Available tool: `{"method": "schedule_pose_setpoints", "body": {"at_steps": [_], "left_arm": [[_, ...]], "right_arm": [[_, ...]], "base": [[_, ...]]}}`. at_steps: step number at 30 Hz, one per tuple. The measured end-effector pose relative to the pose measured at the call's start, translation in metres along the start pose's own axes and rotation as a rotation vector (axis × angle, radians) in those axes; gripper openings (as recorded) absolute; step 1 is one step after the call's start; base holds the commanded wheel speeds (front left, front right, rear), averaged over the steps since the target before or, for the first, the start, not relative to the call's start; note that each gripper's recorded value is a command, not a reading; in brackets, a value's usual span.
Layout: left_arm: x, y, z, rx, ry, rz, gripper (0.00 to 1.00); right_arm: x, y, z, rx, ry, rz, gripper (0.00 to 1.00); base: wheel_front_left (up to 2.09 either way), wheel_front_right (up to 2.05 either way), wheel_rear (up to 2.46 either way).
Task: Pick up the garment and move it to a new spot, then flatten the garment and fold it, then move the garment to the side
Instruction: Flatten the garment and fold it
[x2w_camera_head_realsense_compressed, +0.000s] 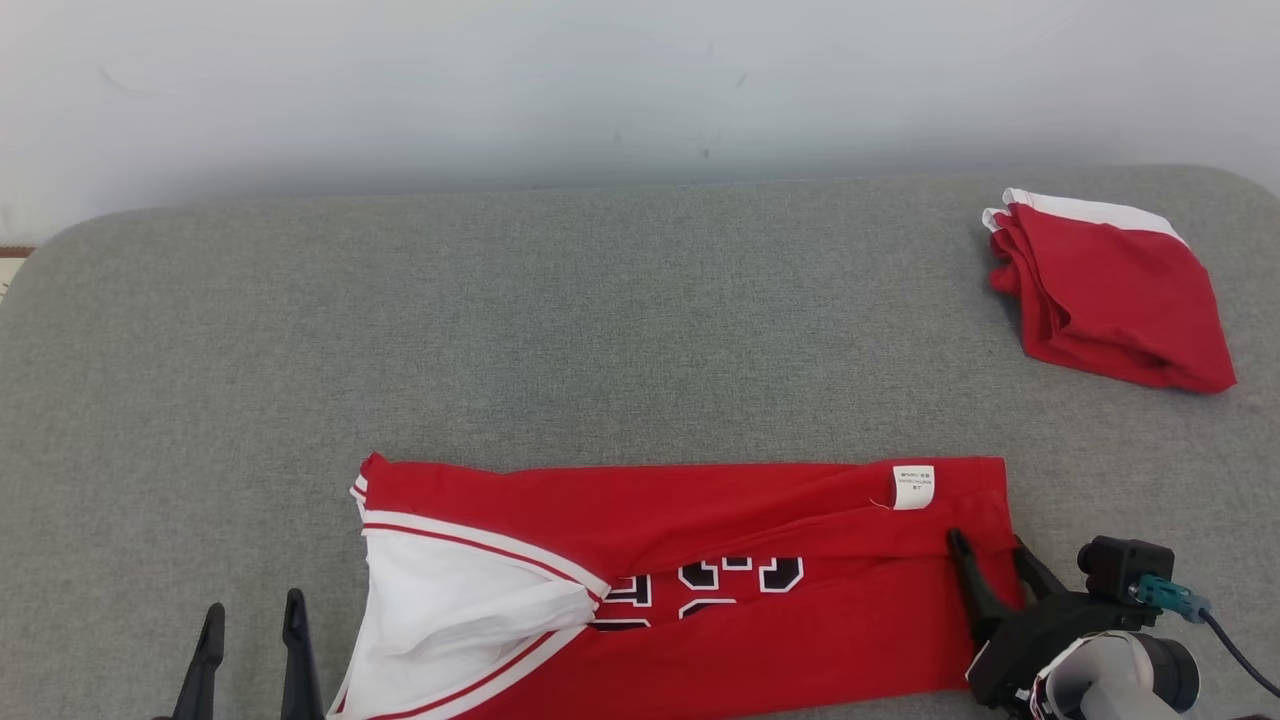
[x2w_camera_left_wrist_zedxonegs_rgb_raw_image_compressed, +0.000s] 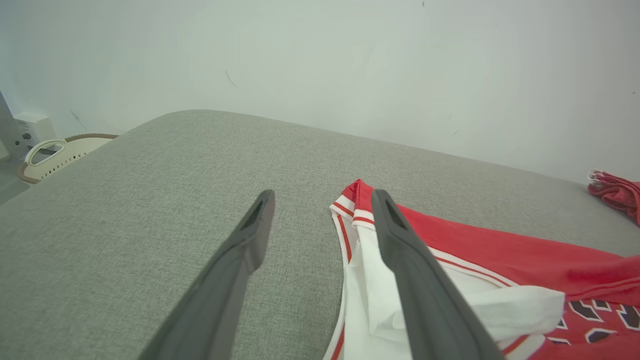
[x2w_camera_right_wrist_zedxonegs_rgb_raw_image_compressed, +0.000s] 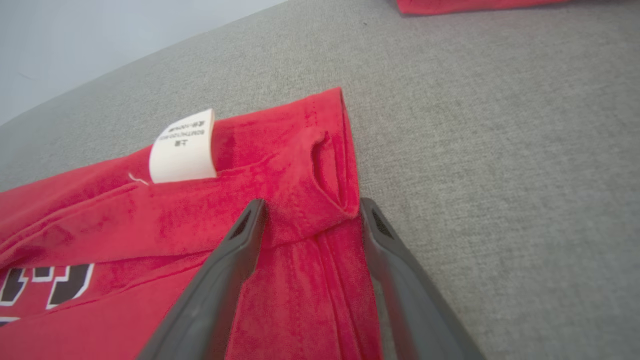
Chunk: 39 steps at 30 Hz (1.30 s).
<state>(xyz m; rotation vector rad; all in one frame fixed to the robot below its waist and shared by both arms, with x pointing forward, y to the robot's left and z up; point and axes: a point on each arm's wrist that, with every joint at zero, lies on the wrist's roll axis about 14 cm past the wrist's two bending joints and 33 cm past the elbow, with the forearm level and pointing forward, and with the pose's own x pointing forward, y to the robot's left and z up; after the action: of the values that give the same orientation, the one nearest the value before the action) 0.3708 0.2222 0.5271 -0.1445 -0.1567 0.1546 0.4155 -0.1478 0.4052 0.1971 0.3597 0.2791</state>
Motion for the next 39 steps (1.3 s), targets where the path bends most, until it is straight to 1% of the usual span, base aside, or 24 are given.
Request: {"method": "schedule_pose_setpoints", "body": {"at_steps": [1,9,19,24,26,30,35,39], "left_arm": [[0.0,0.001,0.0,0.002,-0.001,0.0,1.0],[-0.001,0.003,0.0,0.0,0.0,0.007,1.0],[0.002,-0.005,0.001,-0.009,-0.005,-0.007,1.0],[0.003,-0.007,0.001,-0.018,-0.007,-0.013,1.0],[0.004,-0.008,0.002,-0.02,-0.01,-0.017,1.0],[0.003,-0.009,0.004,-0.02,-0.014,-0.015,1.0],[0.003,-0.008,0.004,-0.019,-0.016,-0.011,1.0],[0.002,-0.005,0.004,-0.018,-0.016,-0.004,1.0]], "right_arm": [[0.001,0.001,0.0,-0.002,0.001,0.004,0.0],[0.002,0.0,0.015,-0.008,-0.05,0.001,0.0],[-0.017,-0.046,0.044,-0.073,-0.118,-0.095,0.0],[-0.024,-0.053,0.058,-0.11,-0.149,-0.099,0.0],[-0.023,-0.042,0.064,-0.09,-0.17,-0.066,0.0],[-0.023,0.005,0.068,-0.043,-0.174,0.077,0.0],[-0.029,0.05,0.07,-0.011,-0.151,0.236,0.0],[-0.033,0.086,0.069,0.059,-0.132,0.349,0.0]], "base": [[0.0,0.0,0.0],[0.0,0.0,0.0],[0.0,0.0,0.0],[0.0,0.0,0.0],[0.0,0.0,0.0],[0.0,0.0,0.0],[0.0,0.0,0.0],[0.0,0.0,0.0]]}}
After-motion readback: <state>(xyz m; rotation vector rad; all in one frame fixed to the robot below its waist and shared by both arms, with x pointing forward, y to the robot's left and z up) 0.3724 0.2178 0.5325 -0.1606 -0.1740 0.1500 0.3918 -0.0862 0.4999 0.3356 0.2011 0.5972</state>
